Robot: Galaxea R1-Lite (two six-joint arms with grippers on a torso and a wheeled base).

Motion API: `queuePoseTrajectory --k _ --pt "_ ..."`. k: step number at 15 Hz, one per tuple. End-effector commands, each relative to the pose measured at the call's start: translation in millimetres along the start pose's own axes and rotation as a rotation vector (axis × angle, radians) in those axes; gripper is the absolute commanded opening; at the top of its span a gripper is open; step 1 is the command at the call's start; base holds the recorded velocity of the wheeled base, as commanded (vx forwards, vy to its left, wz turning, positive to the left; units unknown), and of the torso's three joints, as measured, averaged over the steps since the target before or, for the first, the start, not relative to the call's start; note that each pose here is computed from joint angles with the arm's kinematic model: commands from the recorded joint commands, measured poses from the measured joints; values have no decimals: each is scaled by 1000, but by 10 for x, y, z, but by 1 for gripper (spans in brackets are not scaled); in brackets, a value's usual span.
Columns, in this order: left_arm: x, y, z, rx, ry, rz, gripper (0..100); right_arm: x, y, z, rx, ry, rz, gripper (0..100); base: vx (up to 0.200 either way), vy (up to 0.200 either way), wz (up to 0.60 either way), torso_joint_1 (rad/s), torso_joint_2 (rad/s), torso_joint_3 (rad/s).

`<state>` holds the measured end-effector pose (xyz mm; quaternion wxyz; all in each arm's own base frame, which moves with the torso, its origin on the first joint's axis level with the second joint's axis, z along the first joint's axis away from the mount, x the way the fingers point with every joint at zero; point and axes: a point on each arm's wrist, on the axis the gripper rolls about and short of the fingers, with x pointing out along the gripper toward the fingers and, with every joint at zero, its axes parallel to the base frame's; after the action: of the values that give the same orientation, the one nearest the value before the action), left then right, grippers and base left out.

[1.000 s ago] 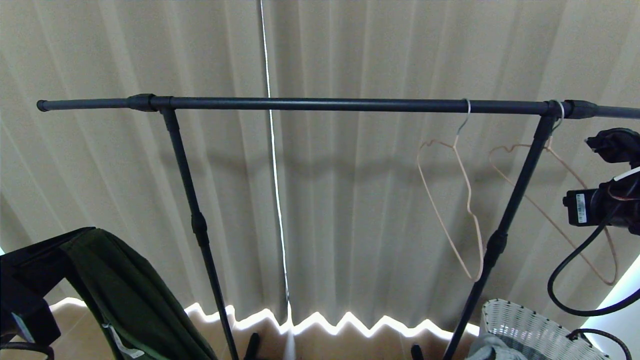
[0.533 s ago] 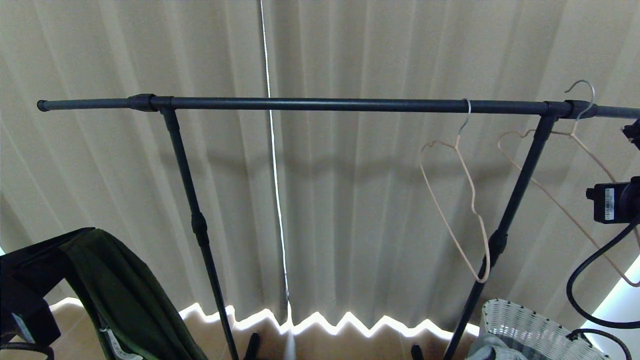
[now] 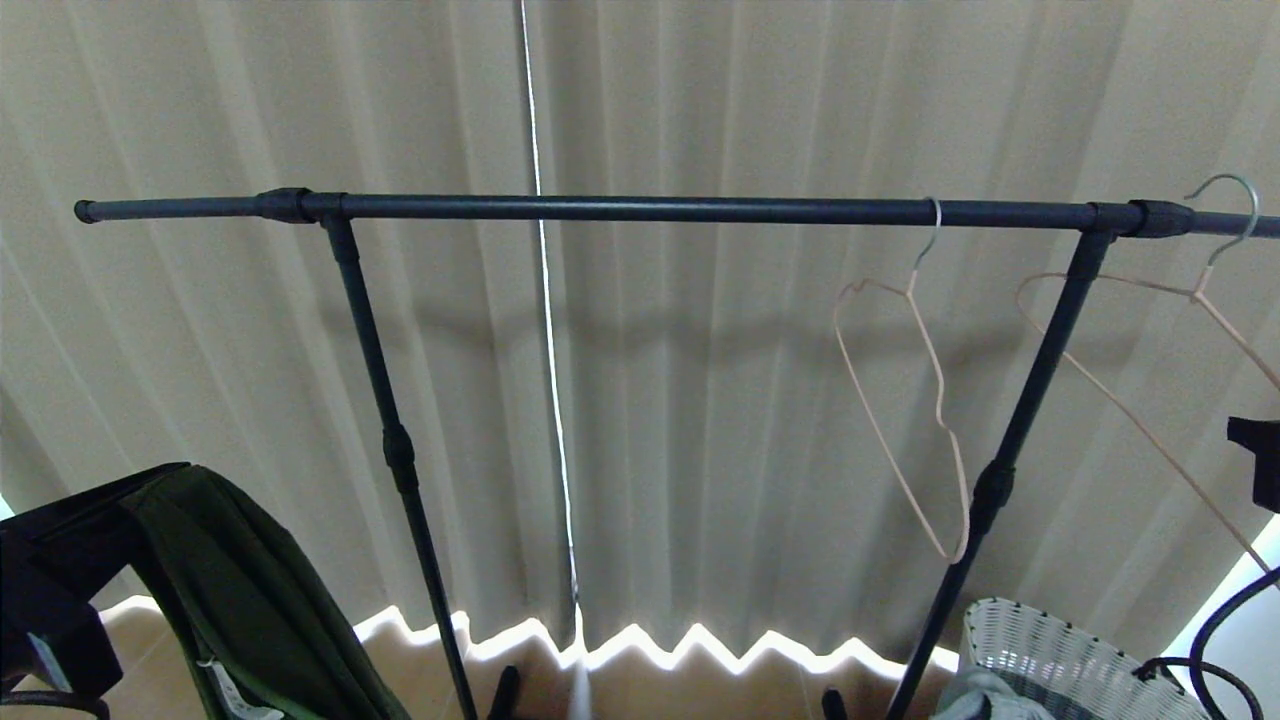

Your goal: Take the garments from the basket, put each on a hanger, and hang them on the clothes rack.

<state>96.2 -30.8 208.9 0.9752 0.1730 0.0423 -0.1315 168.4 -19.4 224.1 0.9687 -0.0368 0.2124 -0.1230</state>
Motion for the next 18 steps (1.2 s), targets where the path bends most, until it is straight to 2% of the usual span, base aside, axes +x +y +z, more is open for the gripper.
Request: queuePoseTrajectory --k 1,9,14,18 --pt "3 -3 -6 2 3 -1 0 -220 -30 -116 2 -38 -1 0 -200 0 0 7 2 2" --pt "3 -3 -6 19 3 -1 0 -241 0 -216 -9 -22 24 0 -200 0 0 1 5 3" --pt "7 -3 -7 22 4 -2 0 -265 26 -201 -6 -45 49 0 0 0 0 0 0 0" --pt "4 -4 -10 22 4 -2 0 -360 147 -178 -20 -168 144 0 0 0 0 0 0 0"
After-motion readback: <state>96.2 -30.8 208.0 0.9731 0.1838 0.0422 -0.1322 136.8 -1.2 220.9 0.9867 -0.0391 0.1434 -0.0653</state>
